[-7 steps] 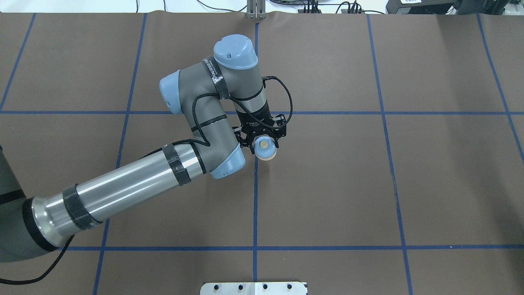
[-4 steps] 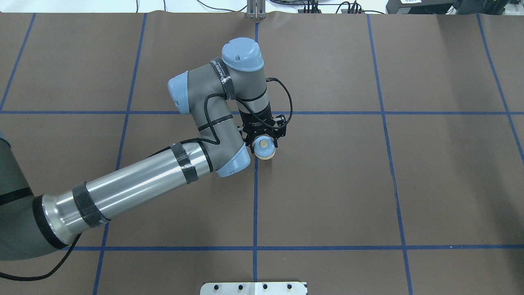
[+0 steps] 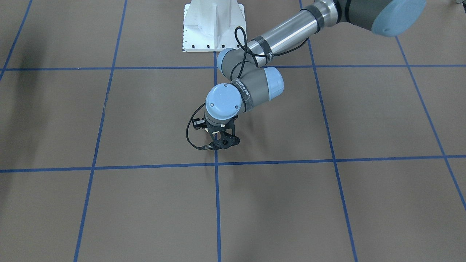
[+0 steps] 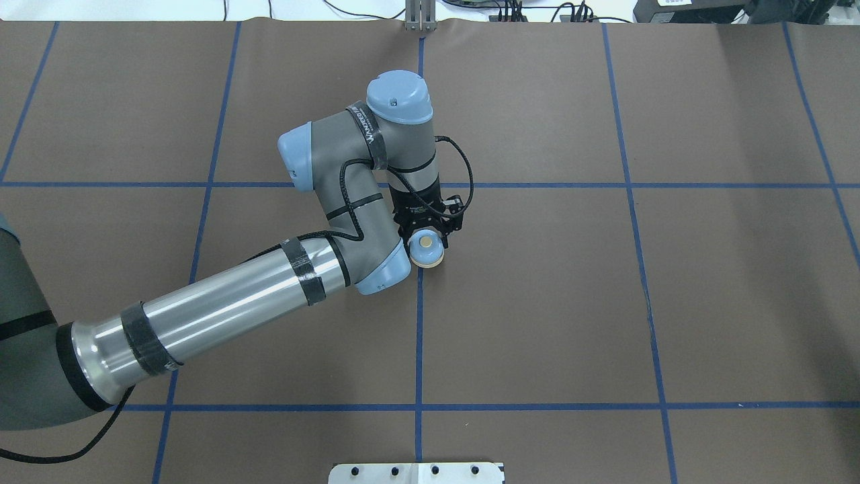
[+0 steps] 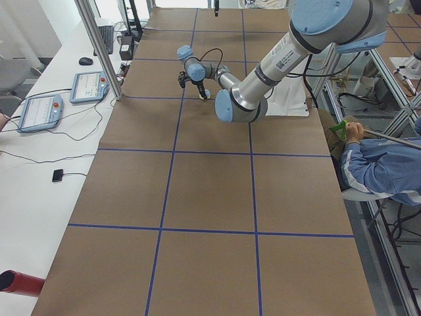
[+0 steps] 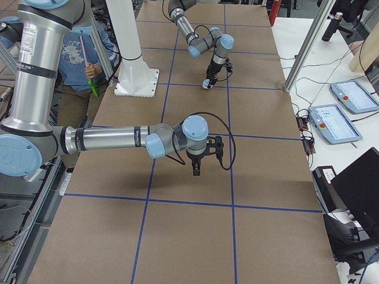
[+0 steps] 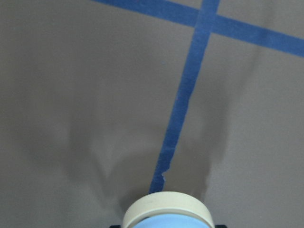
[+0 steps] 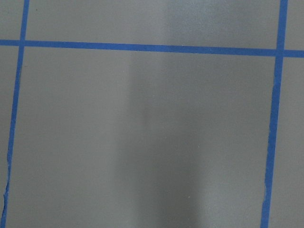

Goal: Place and press bell with both arms
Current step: 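Lower the blue bell onto the table center with the left gripper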

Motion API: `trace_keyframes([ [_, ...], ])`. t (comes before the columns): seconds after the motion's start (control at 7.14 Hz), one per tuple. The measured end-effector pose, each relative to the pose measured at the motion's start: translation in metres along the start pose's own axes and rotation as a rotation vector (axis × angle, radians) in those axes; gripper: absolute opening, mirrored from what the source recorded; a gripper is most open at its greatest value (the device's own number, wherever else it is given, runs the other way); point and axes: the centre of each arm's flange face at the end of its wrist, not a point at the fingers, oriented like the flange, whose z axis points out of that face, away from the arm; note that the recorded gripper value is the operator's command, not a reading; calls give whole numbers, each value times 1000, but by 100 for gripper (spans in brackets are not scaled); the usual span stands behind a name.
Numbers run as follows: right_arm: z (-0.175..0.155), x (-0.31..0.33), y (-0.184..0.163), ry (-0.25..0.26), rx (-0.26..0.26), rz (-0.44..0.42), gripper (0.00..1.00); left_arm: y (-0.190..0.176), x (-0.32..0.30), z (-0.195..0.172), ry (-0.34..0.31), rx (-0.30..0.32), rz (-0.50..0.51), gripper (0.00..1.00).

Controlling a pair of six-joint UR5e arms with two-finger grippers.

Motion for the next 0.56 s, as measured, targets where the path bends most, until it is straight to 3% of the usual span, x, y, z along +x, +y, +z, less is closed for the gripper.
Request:
trace_keyframes([
  [0.14,0,0,0,0,-1,-1,100,-1,-1,1,-3,0,-2,5],
  [0.28,1,0,0,0,-2,-1,100,-2,-3,3,-5,-1,-4,23],
  [0.42,1,0,0,1,-3,-2,100,-2,-4,4,-6,-1,-4,56],
  [0.56,1,0,0,1,-3,-2,100,-1,-5,5,-7,-1,-4,78],
])
